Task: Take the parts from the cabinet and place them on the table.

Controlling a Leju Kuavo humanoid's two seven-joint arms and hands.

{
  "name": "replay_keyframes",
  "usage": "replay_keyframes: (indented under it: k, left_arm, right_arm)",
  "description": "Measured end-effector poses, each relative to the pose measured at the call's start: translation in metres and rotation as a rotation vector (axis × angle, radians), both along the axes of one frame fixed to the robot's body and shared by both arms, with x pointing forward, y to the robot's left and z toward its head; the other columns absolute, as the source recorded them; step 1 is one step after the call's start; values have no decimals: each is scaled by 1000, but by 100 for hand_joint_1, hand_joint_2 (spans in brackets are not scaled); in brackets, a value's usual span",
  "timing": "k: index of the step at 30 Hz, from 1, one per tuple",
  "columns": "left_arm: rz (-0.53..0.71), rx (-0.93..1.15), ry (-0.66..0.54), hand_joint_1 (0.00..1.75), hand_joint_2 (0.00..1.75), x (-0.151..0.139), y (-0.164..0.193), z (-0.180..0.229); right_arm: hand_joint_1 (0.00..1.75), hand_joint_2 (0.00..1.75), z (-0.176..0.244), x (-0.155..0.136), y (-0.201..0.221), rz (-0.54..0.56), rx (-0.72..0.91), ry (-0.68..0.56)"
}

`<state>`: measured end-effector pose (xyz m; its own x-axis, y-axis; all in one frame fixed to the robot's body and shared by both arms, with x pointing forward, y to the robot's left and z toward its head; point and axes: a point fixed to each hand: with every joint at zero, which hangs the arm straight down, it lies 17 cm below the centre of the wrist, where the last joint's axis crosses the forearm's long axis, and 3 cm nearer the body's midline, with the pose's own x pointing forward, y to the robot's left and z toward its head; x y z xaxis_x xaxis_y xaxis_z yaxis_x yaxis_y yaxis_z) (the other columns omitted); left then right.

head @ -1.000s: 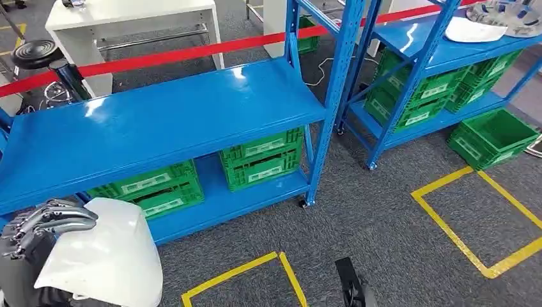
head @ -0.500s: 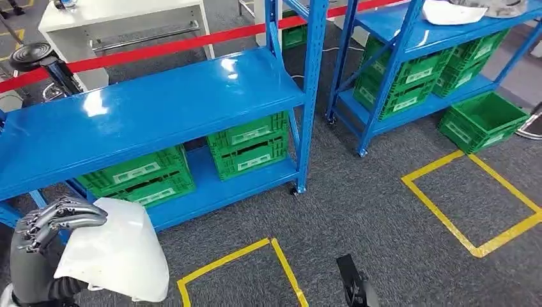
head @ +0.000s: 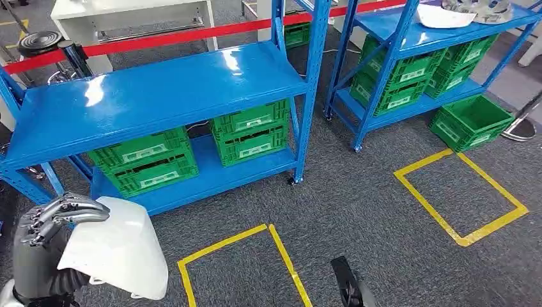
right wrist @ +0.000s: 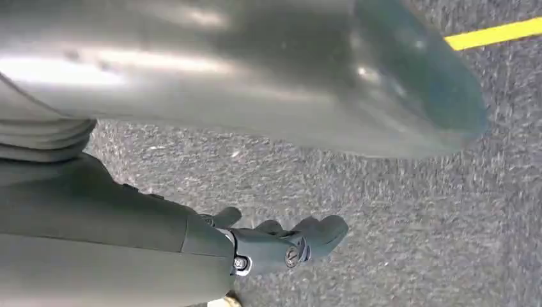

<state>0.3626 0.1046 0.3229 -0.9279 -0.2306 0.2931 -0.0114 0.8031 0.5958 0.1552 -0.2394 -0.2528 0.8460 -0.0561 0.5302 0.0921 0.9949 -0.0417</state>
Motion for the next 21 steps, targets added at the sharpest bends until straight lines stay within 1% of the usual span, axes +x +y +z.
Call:
replay_keyframes:
  k: [4,7,13,15,19,21]
  left_arm:
    - [3,4,9,175,175,3,0,-4]
    - [6,4,2,175,175,5,0,-1]
    - [6,-5,5,175,175,9,1,2]
    - [-2,-16,29,175,175,13,2,2]
    - [-17,-18,130,175,175,25,-2,-12]
    - [-21,-20,151,175,175,28,-3,-15]
  right_arm:
    - [0,0,0,1,-1,-5,2,-1]
    - [0,0,2,8,-2,-11,4,-10]
    - [0,0,1,5,-1,-22,12,1]
    - [0,0,0,3,0,-29,19,4]
    - [0,0,-1,-3,-2,-65,30,9]
    - [0,0,-1,-4,-3,-76,32,10]
